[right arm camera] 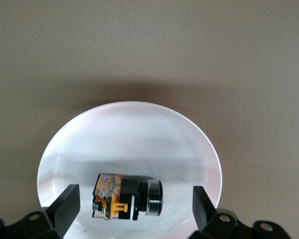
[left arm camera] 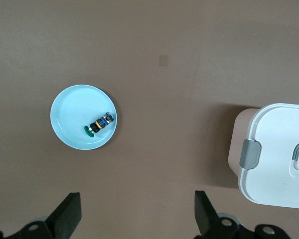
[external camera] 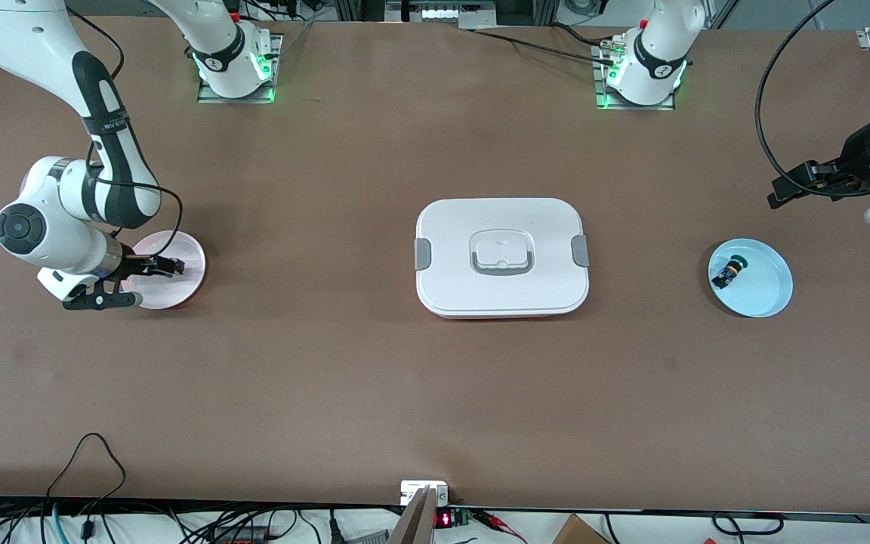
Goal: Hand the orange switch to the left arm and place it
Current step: 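Lower the right gripper over the orange switch on the white plate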
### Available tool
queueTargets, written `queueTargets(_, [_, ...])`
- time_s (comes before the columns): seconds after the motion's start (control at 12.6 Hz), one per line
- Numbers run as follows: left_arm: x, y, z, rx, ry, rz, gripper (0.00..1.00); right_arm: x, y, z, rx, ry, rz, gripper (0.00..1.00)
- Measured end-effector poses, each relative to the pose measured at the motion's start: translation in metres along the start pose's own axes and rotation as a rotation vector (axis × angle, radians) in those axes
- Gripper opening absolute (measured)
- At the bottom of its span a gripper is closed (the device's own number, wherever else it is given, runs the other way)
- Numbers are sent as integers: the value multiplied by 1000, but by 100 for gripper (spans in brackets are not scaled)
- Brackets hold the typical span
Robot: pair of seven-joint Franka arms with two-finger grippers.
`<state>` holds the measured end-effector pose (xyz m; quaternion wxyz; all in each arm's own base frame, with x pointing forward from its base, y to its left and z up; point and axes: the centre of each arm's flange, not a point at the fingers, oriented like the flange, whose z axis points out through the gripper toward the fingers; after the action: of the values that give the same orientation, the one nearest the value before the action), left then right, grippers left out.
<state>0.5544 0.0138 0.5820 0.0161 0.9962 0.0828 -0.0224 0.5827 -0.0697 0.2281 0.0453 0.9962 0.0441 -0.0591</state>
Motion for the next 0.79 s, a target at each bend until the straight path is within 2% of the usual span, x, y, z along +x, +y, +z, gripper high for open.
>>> queueTargets(0.79, [0, 0, 0, 0, 0, 0, 100, -11, -4, 29, 5, -59, -4, 100])
